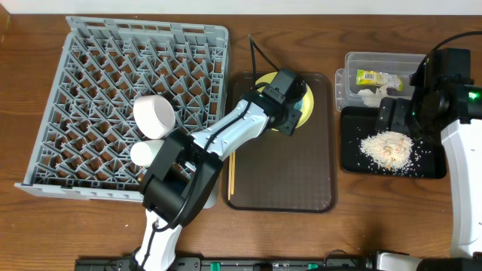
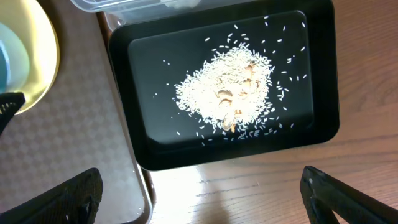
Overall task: Sort waste into correct bins and load items into the dishwasher
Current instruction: 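Reach the left gripper to the yellow plate with blue bowl, then grasp the light-blue bowl with the left gripper and lift it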
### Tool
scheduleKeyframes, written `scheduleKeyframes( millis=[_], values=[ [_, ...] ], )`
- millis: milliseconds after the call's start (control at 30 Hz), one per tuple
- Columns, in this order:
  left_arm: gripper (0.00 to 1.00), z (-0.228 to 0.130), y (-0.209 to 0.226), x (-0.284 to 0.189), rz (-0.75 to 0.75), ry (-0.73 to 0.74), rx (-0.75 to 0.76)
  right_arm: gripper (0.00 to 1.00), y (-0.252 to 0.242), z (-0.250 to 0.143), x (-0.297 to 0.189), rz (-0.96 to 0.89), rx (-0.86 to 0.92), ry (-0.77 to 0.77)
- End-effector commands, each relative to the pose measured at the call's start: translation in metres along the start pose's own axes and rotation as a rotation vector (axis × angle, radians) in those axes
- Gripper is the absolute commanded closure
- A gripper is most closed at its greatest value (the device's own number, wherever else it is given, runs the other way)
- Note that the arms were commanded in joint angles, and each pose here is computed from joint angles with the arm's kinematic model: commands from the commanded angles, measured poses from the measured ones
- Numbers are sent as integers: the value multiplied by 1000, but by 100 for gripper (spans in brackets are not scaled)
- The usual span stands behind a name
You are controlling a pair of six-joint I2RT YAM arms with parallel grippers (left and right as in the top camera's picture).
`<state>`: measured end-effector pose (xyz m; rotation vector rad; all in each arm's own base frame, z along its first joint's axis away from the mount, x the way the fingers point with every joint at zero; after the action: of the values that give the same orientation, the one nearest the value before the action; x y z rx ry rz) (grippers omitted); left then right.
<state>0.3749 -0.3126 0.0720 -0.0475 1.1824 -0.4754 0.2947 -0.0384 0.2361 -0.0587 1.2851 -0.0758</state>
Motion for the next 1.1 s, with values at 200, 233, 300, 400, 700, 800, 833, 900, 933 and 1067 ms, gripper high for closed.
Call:
scheduleKeyframes(
  millis=[200, 233, 300, 400, 700, 800, 833, 900, 933, 1067],
  values=[
    [81, -4, 6, 6, 33, 6, 7, 1, -5, -2, -3, -6, 31, 3],
    [85, -3, 8, 5, 50, -1, 7, 1, -5, -2, -3, -7, 31, 3],
    [91, -1, 11, 4, 77, -14, 8, 1, -5, -2, -3, -7, 31, 3],
    [92, 1, 13, 1, 92, -26, 9, 1, -5, -2, -3, -7, 30, 4],
    [94, 27, -4, -48, 44, -140, 17, 1, -5, -2, -2, -7, 30, 5],
    [94, 39, -11, -86, 19, -208, 18, 1, -5, -2, -2, -7, 30, 5],
    [94, 42, -12, -98, 13, -229, 15, 1, -5, -2, -2, -7, 30, 5],
    [94, 50, -9, -123, 4, -277, 4, 1, -5, -2, -2, -7, 30, 5],
    [94, 56, -5, -139, 0, -312, -7, 1, -5, -2, -2, -7, 30, 5],
    [94, 72, 19, -185, -10, -408, -60, 1, -5, -2, -2, -7, 30, 5]
  ],
)
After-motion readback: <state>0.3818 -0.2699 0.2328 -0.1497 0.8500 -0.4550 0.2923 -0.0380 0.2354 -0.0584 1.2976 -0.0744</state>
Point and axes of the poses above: each gripper's point midway between its finger pads, its own x axis out along the fingers, its own y axis along the line the jaws close on, z = x × y, the point moved 4 cm from there along -x, back along the fingers, and after that the axes turned 15 degrees about -x, right-handed, at the moved point
